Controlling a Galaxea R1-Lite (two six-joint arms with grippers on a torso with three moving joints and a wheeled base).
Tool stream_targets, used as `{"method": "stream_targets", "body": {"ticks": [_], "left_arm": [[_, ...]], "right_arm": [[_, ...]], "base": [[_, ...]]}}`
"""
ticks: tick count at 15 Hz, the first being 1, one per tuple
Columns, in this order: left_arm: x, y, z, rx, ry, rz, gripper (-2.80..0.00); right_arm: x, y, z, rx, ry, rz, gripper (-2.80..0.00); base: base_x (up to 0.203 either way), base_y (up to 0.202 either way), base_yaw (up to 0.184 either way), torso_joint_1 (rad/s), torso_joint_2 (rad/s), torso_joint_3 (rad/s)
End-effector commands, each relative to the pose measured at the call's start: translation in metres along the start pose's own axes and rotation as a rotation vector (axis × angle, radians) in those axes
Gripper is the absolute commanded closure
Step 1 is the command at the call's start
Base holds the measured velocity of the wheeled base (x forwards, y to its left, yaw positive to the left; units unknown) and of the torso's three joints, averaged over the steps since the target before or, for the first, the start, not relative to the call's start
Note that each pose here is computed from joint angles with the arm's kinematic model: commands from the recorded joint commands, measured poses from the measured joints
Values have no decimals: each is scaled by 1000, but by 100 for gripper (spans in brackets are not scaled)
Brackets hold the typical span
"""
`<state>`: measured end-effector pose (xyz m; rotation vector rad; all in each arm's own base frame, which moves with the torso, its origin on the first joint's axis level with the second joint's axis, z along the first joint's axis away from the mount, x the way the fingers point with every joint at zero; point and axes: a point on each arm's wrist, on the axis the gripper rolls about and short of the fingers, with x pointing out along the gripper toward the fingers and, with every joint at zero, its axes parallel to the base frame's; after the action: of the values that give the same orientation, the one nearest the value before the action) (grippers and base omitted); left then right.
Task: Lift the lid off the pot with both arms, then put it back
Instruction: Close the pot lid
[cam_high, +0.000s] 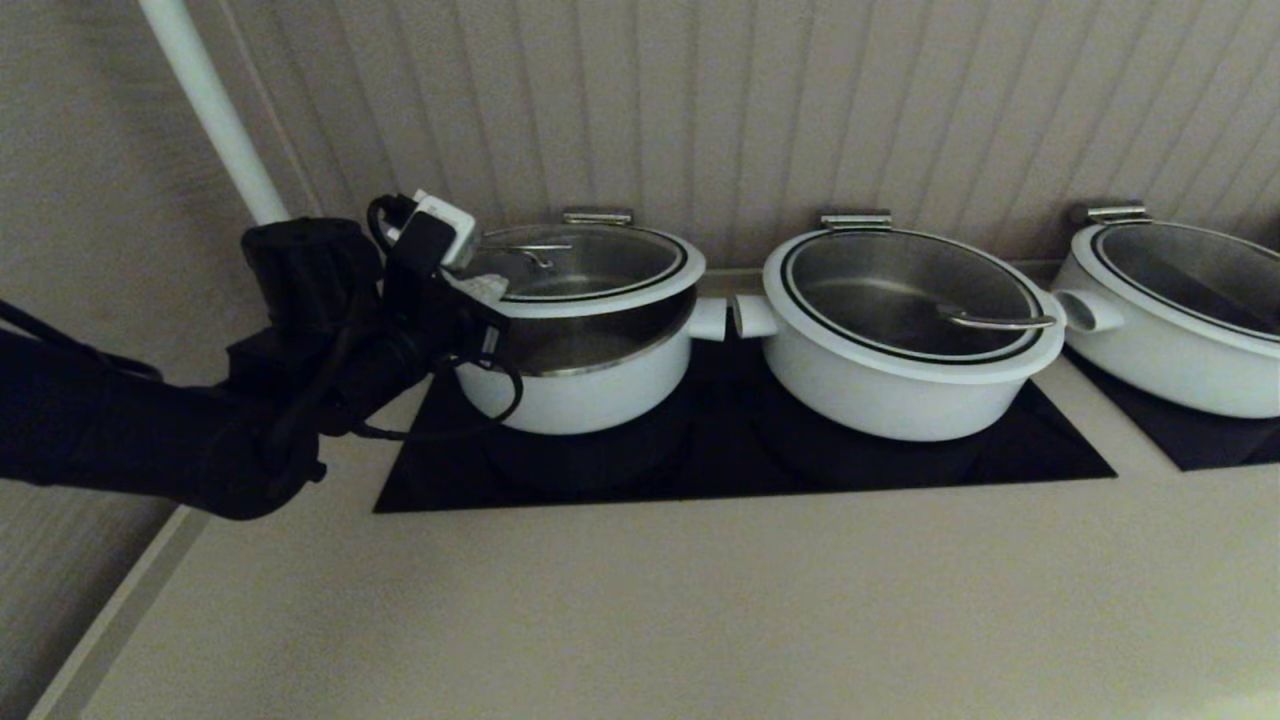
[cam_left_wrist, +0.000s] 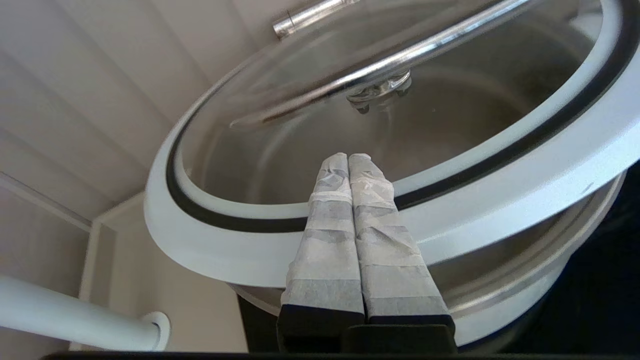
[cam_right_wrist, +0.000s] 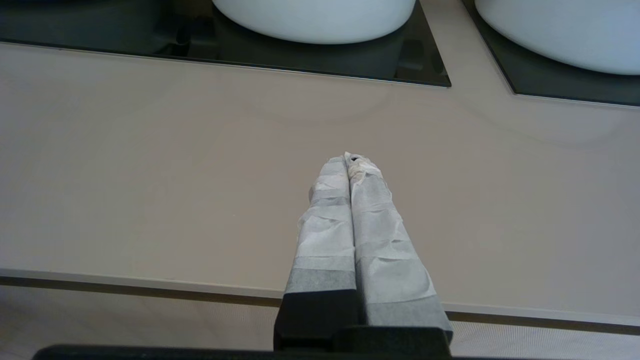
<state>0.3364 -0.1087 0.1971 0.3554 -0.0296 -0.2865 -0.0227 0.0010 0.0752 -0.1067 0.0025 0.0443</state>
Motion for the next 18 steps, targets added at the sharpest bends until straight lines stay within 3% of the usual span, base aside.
{"method": "stream_targets", "body": {"ticks": [1, 18], "left_arm": [[2, -4, -10, 3, 27, -10, 0], [-10, -12, -43, 10, 137, -41, 0]], "right_arm": [[0, 0, 0, -2, 0, 0, 0], [0, 0, 0, -1, 1, 1, 0]], "base": [[0, 0, 0, 0, 0, 0], [0, 0, 0, 0, 0, 0]]}}
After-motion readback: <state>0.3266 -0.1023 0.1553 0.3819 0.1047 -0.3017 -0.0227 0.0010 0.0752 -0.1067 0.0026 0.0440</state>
